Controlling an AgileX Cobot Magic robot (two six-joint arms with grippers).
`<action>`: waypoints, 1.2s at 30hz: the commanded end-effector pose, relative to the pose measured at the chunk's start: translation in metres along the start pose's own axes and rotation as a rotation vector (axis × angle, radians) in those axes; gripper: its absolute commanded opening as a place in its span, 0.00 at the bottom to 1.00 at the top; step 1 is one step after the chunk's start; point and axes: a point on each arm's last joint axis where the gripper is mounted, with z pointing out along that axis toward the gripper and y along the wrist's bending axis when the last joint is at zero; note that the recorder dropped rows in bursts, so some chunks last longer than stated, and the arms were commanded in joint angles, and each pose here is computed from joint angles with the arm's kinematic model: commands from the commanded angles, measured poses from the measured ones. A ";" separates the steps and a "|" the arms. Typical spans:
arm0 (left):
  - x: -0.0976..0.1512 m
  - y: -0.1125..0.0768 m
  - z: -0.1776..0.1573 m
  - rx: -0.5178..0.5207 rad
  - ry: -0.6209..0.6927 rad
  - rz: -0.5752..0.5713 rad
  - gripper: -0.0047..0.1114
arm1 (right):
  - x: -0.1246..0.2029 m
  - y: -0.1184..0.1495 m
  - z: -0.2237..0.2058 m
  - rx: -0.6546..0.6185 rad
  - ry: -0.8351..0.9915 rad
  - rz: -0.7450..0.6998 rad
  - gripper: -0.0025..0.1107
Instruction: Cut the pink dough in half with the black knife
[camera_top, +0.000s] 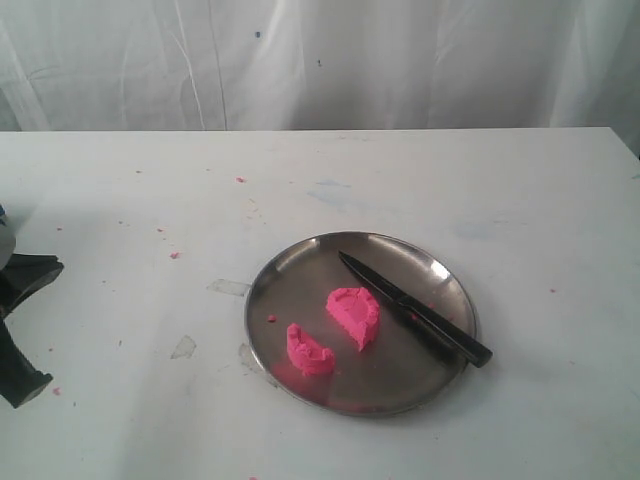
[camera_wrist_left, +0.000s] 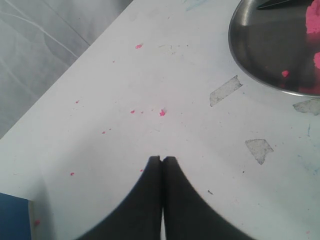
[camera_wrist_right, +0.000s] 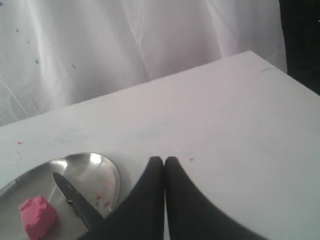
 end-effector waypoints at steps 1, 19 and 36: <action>0.002 -0.001 -0.001 -0.001 0.001 -0.005 0.04 | 0.007 -0.006 0.000 0.058 0.064 -0.137 0.02; -0.005 0.035 -0.073 -0.387 -0.226 -0.072 0.04 | 0.008 -0.005 0.000 0.047 0.076 -0.113 0.02; -0.027 0.009 -0.138 -0.475 -0.691 0.048 0.04 | 0.008 -0.005 0.000 0.047 0.076 -0.113 0.02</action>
